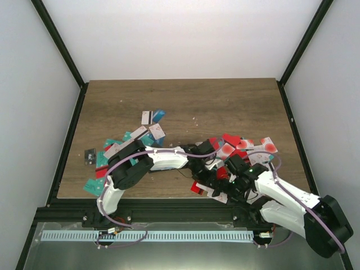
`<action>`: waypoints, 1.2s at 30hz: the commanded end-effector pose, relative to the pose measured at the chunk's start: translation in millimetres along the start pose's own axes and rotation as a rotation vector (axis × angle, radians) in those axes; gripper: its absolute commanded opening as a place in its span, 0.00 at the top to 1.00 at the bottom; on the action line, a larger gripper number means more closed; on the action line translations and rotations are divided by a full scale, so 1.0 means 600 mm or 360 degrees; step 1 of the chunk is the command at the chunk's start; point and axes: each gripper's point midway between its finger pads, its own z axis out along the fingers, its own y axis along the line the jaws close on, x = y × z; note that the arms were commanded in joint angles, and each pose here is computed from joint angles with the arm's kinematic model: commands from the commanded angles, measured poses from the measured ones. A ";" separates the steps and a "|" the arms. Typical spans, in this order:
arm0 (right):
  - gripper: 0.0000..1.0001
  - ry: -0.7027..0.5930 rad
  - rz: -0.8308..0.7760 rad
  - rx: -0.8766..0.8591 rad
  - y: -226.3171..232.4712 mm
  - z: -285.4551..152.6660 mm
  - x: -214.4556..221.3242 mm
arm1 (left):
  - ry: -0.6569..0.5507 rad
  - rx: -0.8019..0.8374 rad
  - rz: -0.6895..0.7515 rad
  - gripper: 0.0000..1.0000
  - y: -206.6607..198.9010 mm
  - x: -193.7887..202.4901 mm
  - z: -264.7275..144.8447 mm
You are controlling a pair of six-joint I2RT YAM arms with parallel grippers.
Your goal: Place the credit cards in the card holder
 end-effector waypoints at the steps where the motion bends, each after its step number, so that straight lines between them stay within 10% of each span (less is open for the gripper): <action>1: 0.22 -0.0067 0.0009 -0.0042 0.001 0.005 -0.011 | 0.0046 0.0000 -0.0008 0.86 0.004 0.007 0.019; 13: 0.27 -0.0111 -0.0026 -0.0112 -0.001 0.020 -0.018 | 0.0098 -0.0077 -0.0052 0.88 0.041 0.033 0.039; 36: 0.99 -0.0254 -0.0193 -0.0172 0.037 -0.027 -0.034 | -0.0108 0.0068 -0.0064 0.88 -0.027 -0.014 -0.018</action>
